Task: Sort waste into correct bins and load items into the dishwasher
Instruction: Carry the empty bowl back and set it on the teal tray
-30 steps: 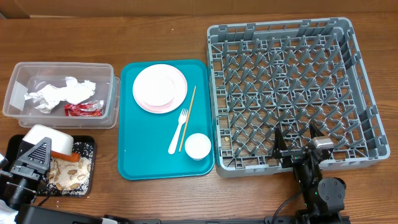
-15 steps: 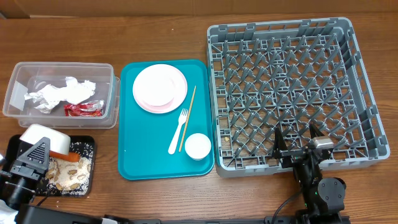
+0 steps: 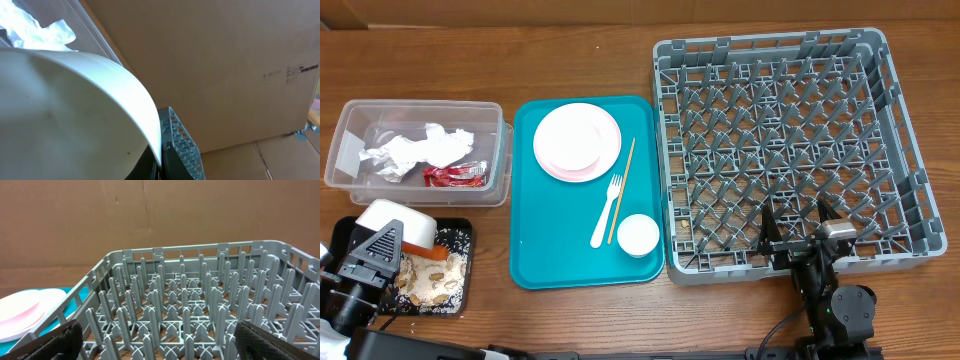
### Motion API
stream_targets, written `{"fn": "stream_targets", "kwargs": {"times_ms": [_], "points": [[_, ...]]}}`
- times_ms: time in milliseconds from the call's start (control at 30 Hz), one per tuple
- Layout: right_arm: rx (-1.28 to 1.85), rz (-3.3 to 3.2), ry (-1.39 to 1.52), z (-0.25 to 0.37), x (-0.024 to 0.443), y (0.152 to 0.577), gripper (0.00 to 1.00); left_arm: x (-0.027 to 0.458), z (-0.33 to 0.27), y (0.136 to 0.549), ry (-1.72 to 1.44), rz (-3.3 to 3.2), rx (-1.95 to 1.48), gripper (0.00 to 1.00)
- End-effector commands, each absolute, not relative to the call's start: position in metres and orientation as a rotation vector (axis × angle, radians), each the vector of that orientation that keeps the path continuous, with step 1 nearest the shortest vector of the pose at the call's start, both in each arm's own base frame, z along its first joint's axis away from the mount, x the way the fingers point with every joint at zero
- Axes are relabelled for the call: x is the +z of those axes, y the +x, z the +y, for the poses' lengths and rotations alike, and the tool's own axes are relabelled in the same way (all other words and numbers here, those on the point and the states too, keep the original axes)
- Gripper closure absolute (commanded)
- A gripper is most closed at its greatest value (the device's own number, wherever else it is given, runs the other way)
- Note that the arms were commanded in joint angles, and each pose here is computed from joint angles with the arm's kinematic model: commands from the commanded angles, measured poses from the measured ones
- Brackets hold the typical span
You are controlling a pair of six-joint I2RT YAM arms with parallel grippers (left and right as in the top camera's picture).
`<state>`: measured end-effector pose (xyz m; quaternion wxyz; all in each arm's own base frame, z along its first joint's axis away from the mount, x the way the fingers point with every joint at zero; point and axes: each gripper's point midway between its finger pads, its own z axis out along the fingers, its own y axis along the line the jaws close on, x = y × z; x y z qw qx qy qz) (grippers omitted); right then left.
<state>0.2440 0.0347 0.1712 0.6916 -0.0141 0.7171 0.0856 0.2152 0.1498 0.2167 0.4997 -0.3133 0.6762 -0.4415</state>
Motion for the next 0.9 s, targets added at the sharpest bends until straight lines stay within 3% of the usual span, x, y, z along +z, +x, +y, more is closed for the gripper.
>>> {"fn": "stream_targets", "kwargs": {"times_ms": [0,300,633,867], "points": [[0.186,1.597,-0.027,0.034,0.17,0.244,0.0,0.218,0.148,0.216,-0.751,1.638,-1.067,0.96],[0.186,1.597,-0.028,0.034,0.17,0.244,0.0,0.221,0.141,0.223,-0.681,1.729,-1.048,0.96],[0.186,1.597,-0.028,0.034,0.17,0.244,0.0,0.261,0.089,0.263,-0.433,2.002,-1.077,0.96],[0.186,1.597,-0.028,0.034,0.17,0.244,0.0,0.245,0.051,0.28,-0.418,2.378,-0.767,0.96]]}}
